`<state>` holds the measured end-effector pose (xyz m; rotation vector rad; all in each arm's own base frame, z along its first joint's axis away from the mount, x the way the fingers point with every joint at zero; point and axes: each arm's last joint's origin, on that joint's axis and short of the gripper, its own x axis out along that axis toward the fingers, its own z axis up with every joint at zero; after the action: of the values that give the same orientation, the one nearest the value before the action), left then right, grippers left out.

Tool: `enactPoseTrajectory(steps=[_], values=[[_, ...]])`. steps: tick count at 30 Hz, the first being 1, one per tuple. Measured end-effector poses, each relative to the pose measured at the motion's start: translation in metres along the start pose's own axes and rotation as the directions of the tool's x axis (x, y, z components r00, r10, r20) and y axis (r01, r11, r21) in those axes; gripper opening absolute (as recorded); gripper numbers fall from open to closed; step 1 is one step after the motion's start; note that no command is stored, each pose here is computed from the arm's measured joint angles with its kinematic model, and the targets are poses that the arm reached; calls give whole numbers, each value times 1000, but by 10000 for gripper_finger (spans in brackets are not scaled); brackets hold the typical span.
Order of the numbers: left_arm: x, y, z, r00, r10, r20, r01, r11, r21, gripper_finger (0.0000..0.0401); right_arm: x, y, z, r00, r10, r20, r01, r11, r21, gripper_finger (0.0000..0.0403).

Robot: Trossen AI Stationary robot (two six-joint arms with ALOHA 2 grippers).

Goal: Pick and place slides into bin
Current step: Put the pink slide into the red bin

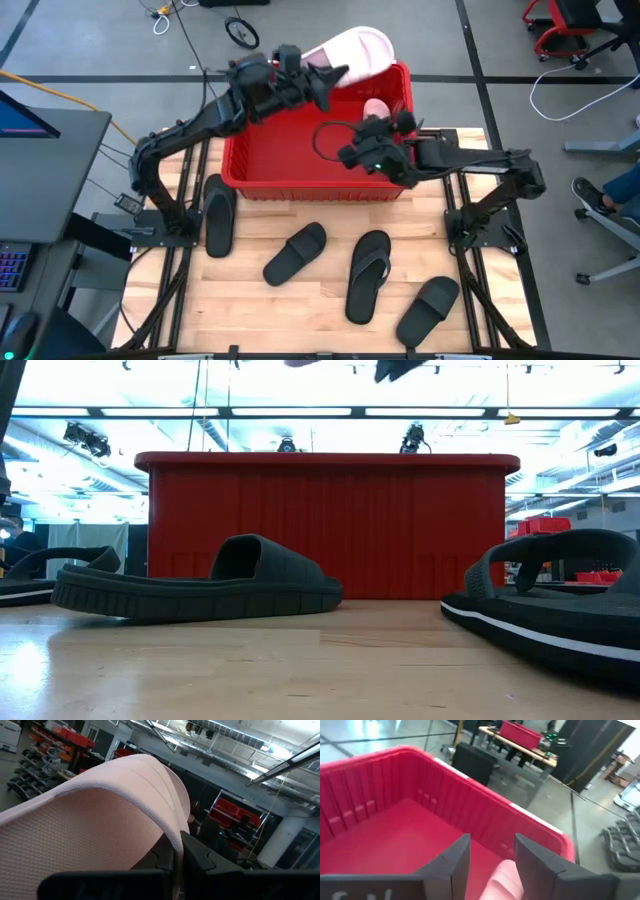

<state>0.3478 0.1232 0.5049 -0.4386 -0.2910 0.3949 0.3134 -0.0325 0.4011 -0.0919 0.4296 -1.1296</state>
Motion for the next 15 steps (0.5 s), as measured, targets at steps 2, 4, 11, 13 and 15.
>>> enactPoseTrajectory(steps=[2, 4, 11, 13, 15], values=[[1, 11, 6, 1000, 5, 3, -5, 1000, 7, 16, 15, 8, -4, 999, 22, 38, -23, 1000, 14, 155], [2, 21, 11, 1000, 10, 5, -10, 1000, 13, 10, 29, 14, -6, 992, 80, 96, -84, 996, 40, 155], [2, 53, 21, 998, 37, -46, -35, 999, 33, 23, 59, 21, -24, 953, 225, 205, -253, 960, 123, 155], [1, 60, 25, 998, 41, -45, -40, 999, 22, 19, 67, 18, -26, 948, 213, 237, -255, 952, 166, 155], [2, 64, 27, 998, 45, -44, -45, 999, 8, 10, 76, 13, -25, 925, 220, 308, -288, 937, 196, 155]])
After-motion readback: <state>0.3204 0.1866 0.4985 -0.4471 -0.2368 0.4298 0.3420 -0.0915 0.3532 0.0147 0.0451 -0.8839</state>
